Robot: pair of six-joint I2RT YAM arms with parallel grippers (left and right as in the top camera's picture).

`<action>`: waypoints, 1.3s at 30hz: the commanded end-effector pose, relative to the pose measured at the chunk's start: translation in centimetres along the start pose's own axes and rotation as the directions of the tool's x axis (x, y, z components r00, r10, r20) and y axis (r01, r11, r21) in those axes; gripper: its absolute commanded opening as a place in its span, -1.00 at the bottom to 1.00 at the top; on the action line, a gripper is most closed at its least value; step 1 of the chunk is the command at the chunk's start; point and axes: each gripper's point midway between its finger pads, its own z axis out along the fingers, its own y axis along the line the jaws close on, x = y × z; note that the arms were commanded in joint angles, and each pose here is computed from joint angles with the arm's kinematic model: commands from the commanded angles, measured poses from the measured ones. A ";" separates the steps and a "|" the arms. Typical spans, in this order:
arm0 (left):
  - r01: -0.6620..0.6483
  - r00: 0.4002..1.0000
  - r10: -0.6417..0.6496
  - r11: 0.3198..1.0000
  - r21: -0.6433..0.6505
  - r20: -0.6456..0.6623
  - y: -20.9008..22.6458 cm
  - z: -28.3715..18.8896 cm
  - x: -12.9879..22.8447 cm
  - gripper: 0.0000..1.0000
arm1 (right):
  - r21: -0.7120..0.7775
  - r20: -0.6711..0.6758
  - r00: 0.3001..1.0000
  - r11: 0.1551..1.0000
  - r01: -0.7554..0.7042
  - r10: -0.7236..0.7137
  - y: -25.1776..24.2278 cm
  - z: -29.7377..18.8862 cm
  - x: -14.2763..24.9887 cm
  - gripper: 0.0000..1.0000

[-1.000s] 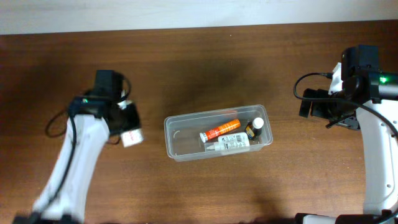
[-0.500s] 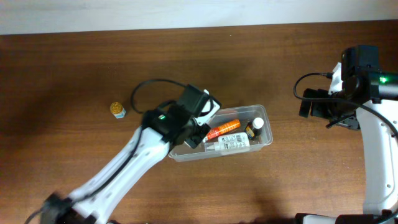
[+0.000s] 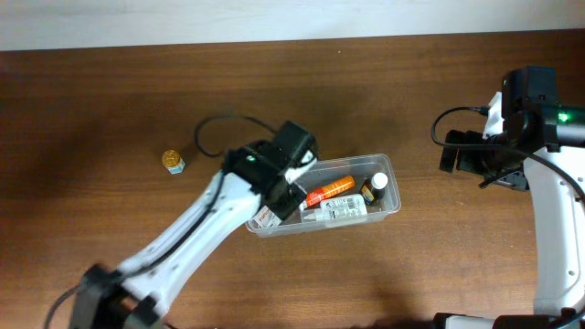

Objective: Pack container
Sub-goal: 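Move the Panadol box into the container's left end and release, then grasp the Tiger Balm jar with the left gripper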

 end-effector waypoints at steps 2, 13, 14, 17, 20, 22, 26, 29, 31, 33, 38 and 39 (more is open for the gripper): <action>0.288 0.944 -0.254 0.946 -0.151 0.213 8.2 -7.0 -0.7 0.99 | 0.000 -0.002 1.000 1.000 0.001 -0.001 -0.2 0.1 0.0 0.99; 0.750 0.661 -0.747 0.660 -0.043 0.072 19.2 0.7 7.6 0.99 | 0.000 -0.002 1.000 1.000 0.001 -0.001 -0.2 0.1 0.0 0.99; 0.761 0.649 -0.761 0.647 -0.039 0.032 19.3 2.2 8.4 0.99 | 0.000 -0.002 1.000 1.000 0.001 -0.001 -0.2 0.1 0.0 0.99; 0.784 0.614 -0.785 0.619 -0.054 -0.079 19.3 6.3 10.7 0.99 | 0.000 -0.002 1.000 1.000 0.001 -0.001 -0.2 0.1 0.0 0.99; 0.796 0.584 -0.793 0.601 -0.070 -0.174 18.7 10.3 12.5 0.99 | 0.000 -0.003 1.000 1.000 0.001 -0.001 -0.2 0.1 0.1 0.99; 0.798 0.575 -0.791 0.599 -0.074 -0.209 18.4 12.0 13.2 0.99 | 0.000 -0.004 1.000 1.000 0.000 0.000 -0.2 0.1 0.1 0.99; 0.798 0.565 -0.786 0.598 -0.077 -0.251 17.8 14.8 14.0 0.99 | 0.000 -0.004 1.000 1.000 0.000 0.000 -0.2 0.1 0.1 0.99; 0.797 0.569 -0.788 0.599 -0.076 -0.235 18.1 15.6 13.8 0.99 | 0.000 -0.004 1.000 1.000 0.000 0.000 -0.2 0.1 0.1 0.99; 0.794 0.580 -0.788 0.603 -0.072 -0.204 18.7 15.8 13.3 0.99 | 0.000 -0.004 1.000 1.000 0.000 0.000 -0.2 0.1 0.1 0.99; 0.794 0.581 -0.788 0.604 -0.072 -0.202 18.7 15.8 13.2 0.92 | 0.000 -0.004 1.000 1.000 0.000 0.000 -0.2 0.1 0.1 0.99; 0.794 0.577 -0.786 0.604 -0.073 -0.222 18.3 15.7 13.5 0.25 | 0.000 -0.004 1.000 1.000 0.001 -0.001 -0.2 0.1 0.1 0.99; 0.793 0.577 -0.785 0.604 -0.074 -0.227 18.2 15.7 13.6 0.20 | 0.000 -0.004 1.000 1.000 0.000 0.000 -0.2 0.1 0.1 0.99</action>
